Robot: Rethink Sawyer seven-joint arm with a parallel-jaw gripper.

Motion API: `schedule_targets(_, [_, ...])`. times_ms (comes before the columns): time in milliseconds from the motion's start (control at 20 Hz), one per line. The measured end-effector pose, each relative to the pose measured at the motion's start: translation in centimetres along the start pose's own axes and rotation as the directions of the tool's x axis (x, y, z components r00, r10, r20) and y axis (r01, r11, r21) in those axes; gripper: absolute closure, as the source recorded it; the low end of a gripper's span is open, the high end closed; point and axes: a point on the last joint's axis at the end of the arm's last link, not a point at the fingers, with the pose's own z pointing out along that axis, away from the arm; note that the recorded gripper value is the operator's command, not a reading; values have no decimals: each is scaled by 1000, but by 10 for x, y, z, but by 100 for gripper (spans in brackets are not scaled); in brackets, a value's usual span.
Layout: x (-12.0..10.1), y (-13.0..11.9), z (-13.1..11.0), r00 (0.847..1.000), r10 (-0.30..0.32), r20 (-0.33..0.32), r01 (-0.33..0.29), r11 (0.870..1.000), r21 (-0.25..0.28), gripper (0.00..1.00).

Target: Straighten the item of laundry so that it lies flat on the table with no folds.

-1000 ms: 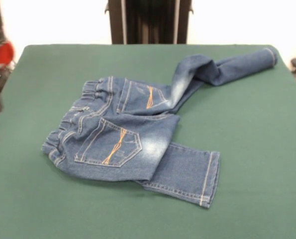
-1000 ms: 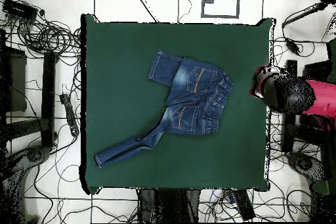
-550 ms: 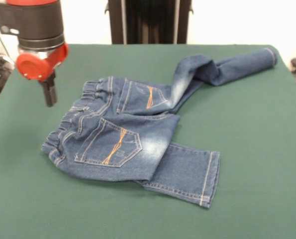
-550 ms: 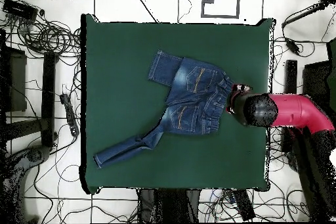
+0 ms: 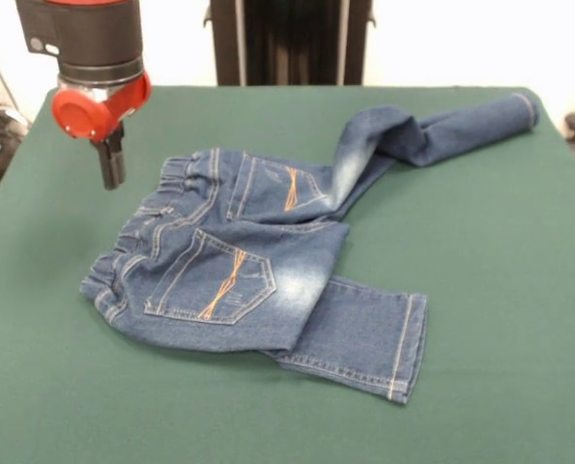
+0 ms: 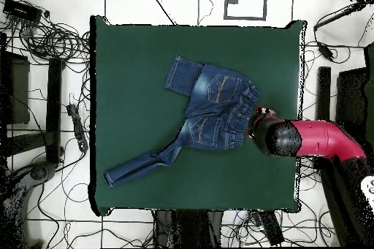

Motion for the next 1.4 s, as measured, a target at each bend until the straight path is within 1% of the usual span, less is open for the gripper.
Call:
schedule_targets(200, [9,14,1,1000,25,-8,-25,999,25,100])
schedule_targets(450, [5,35,5,999,32,-12,-31,999,42,100])
schedule_targets(600, [-2,48,3,999,32,-13,-32,998,49,100])
schedule_targets(750, [-10,60,3,999,42,-11,-42,998,53,100])
schedule_targets(850, [-20,73,0,998,56,-12,-56,997,55,100])
schedule_targets(900, [-22,75,0,998,59,-12,-58,997,55,100])
schedule_targets(950, [-29,84,-2,997,70,-12,-70,996,54,100])
schedule_targets(1300, [-50,111,-8,995,93,-21,-92,995,40,100])
schedule_targets(1400, [-60,121,-10,994,106,-29,-105,994,28,100])
